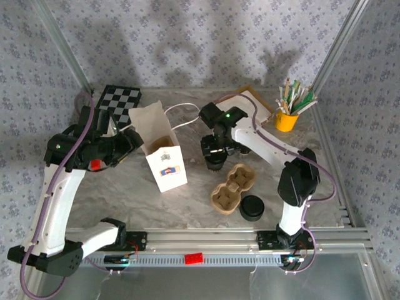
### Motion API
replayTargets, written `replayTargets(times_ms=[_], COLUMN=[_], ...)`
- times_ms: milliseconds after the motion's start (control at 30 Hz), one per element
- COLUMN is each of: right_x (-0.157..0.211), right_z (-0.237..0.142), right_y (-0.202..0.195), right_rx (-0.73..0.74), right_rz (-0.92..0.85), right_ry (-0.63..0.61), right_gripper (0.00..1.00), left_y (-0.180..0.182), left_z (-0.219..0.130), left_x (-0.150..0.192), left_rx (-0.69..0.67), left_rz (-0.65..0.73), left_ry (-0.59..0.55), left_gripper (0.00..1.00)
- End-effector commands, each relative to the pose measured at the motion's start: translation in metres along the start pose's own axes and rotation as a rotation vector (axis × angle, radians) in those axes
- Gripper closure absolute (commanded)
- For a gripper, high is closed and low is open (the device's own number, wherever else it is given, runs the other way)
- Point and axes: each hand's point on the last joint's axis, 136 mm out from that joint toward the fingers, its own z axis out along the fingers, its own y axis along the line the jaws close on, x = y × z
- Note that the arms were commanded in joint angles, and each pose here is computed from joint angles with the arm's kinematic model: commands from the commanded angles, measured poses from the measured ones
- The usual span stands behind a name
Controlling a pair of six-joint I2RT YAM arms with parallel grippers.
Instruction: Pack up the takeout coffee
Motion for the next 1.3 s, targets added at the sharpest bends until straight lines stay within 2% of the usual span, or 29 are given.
replayTargets(times_ms=[0,267,367,500,800,1033,1267], right_x=[-0.003,-0.004,-0.005,-0.004,-0.002,0.002,0.013], right_z=[-0.004,0.011,0.016,0.02,0.025,0.019,0.017], right_y=[0.005,0.007,0.006,0.01,0.008,0.007,0.002], right_rx=[-0.034,0.001,0.025,0.035,0.059,0.078,0.132], right_rz=[-0.092,-0.152,-0.167,-0.189,-0.155,-0.063,0.02], right_ry=[-0.062,-0.074,-0.069,-0.067,-0.051,-0.003,0.128], right_gripper=[0.08,0.07,0.12,0.12,0.15,0.12,0.12], left_y=[0.007,0.011,0.011,0.011,0.01,0.011,0.01], left_z=[-0.004,-0.004,-0.004,-0.004,-0.001,0.0,0.001], left_x=[0.001,0.002,0.003,0.003,0.002,0.001,0.0], left_rx=[-0.02,-0.025,-0.025,-0.023,-0.025,-0.03,-0.029], left_rz=[0.011,0.006,0.005,0.004,0.003,0.0,-0.007], left_ry=[-0.01,-0.017,-0.013,-0.016,-0.01,-0.013,-0.016], left_gripper=[0.34,0.34,0.34,0.34,0.34,0.34,0.34])
